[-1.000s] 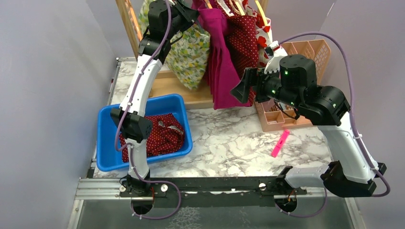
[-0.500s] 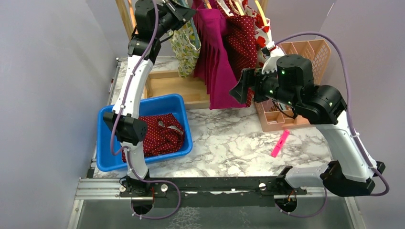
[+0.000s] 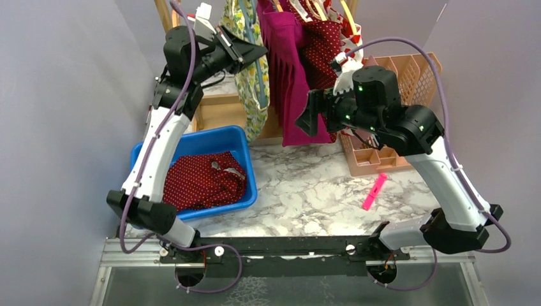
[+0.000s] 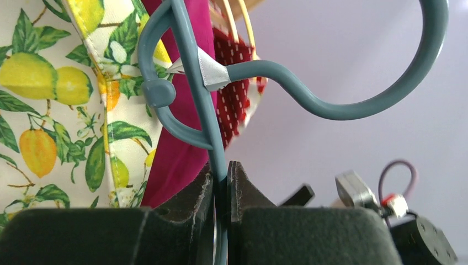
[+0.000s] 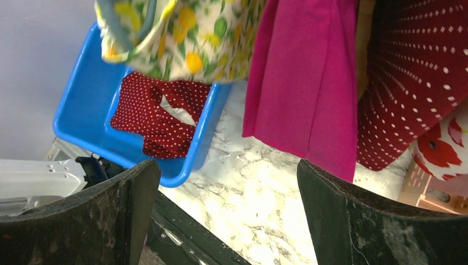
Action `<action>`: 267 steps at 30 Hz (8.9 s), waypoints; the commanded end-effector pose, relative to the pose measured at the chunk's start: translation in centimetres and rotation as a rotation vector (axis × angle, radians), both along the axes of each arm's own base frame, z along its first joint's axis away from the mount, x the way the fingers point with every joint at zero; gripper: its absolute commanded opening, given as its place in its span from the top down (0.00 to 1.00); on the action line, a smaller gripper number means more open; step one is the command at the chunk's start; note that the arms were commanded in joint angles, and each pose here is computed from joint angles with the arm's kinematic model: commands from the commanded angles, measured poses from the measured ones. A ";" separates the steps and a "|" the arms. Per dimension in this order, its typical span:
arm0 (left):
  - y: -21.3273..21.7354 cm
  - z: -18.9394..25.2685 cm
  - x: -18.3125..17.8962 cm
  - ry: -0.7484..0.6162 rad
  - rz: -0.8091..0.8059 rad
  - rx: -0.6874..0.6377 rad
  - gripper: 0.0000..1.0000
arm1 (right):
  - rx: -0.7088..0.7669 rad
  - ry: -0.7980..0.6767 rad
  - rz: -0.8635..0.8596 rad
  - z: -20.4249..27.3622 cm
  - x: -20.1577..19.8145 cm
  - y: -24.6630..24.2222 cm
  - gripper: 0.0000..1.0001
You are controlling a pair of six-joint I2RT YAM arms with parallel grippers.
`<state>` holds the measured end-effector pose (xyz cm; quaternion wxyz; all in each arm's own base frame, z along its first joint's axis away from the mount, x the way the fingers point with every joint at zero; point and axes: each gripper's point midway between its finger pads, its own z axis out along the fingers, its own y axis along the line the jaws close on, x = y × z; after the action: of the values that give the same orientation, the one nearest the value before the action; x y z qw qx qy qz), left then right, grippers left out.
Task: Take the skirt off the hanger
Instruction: Pick up the hanger from the clothesline, then remove the skirt from the hanger.
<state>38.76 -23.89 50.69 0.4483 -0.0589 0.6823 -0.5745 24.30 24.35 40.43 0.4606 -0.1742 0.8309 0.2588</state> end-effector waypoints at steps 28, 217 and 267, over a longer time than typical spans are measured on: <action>-4.5 -0.4 -11.9 -0.053 0.146 -0.101 1.00 | 0.169 -0.024 0.244 0.2 1.8 8.3 0.46; -2.5 -14.3 -18.1 -0.026 -0.233 0.287 0.27 | 0.298 0.510 0.420 1.9 -9.4 6.4 0.99; 6.3 -19.8 -4.2 0.336 0.281 0.688 1.00 | 0.088 0.121 0.366 -1.7 -13.5 -4.1 0.99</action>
<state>30.51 -23.81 32.20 0.3229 -0.0540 0.8758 -0.3546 10.72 22.49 36.15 0.2976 -0.3423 0.7998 0.3931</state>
